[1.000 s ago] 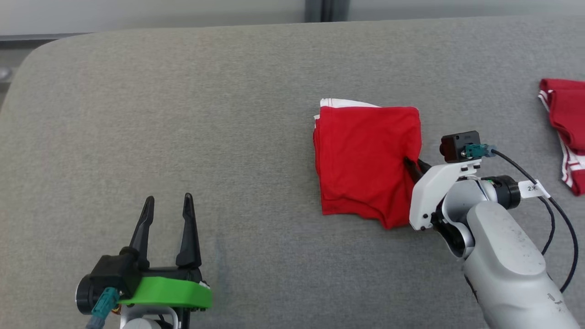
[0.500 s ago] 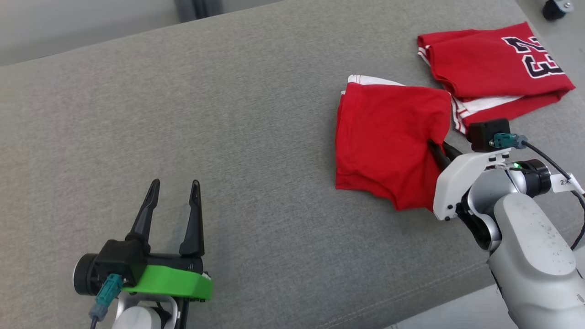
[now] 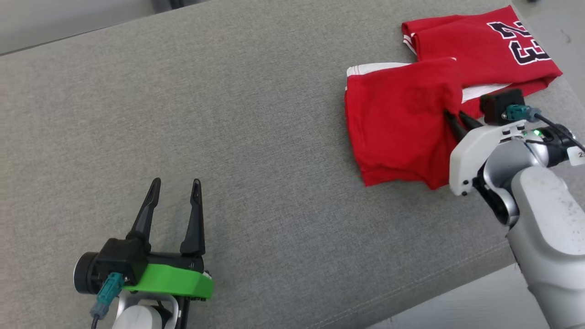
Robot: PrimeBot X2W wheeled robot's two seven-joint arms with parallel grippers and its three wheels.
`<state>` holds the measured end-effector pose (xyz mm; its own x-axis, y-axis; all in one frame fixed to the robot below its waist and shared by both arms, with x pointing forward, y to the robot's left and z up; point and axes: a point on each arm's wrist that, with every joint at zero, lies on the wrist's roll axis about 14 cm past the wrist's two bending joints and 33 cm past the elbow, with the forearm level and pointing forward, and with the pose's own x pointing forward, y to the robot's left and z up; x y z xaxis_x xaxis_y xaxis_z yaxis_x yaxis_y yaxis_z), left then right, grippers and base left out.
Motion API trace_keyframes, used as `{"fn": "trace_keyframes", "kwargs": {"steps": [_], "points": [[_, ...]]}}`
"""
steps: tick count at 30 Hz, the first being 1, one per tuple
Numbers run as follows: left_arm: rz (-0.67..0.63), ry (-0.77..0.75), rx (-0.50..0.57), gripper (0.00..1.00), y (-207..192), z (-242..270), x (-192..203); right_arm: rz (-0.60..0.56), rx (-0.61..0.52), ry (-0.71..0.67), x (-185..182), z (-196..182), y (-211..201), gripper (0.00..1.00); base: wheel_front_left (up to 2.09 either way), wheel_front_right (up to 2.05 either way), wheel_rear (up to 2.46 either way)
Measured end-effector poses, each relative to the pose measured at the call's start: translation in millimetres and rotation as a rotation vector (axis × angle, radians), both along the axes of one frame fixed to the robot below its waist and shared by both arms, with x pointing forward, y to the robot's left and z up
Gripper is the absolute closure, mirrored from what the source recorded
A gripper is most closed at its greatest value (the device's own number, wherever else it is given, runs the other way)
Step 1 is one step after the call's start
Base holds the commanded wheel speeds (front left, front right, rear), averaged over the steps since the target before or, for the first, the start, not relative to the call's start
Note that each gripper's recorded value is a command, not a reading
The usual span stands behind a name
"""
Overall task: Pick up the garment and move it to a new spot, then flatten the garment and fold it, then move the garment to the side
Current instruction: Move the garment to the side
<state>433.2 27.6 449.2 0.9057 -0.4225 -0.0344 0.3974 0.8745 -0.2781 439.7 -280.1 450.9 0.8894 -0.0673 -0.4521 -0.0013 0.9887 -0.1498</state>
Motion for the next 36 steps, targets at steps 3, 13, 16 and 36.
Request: {"fn": "trace_keyframes", "kwargs": {"steps": [3,13,16,36], "points": [[0.024,-0.001,0.004,0.00,8.3,0.9,-1.6,0.023,-0.068,0.005,13.4,13.0,-9.2,1.00,0.00,0.00,0.00],[0.101,0.010,0.026,0.00,36.6,-2.8,-5.6,-0.022,-0.289,0.065,43.3,37.6,-75.9,1.00,0.00,0.00,0.00],[0.123,0.021,0.041,0.00,46.2,-7.4,-7.2,-0.026,-0.320,0.075,55.0,38.6,-84.2,1.00,0.00,0.00,0.00],[0.140,0.094,0.096,0.00,63.5,-33.6,-12.0,-0.165,-0.422,0.082,68.6,25.0,-147.9,0.00,0.00,0.00,0.00]]}}
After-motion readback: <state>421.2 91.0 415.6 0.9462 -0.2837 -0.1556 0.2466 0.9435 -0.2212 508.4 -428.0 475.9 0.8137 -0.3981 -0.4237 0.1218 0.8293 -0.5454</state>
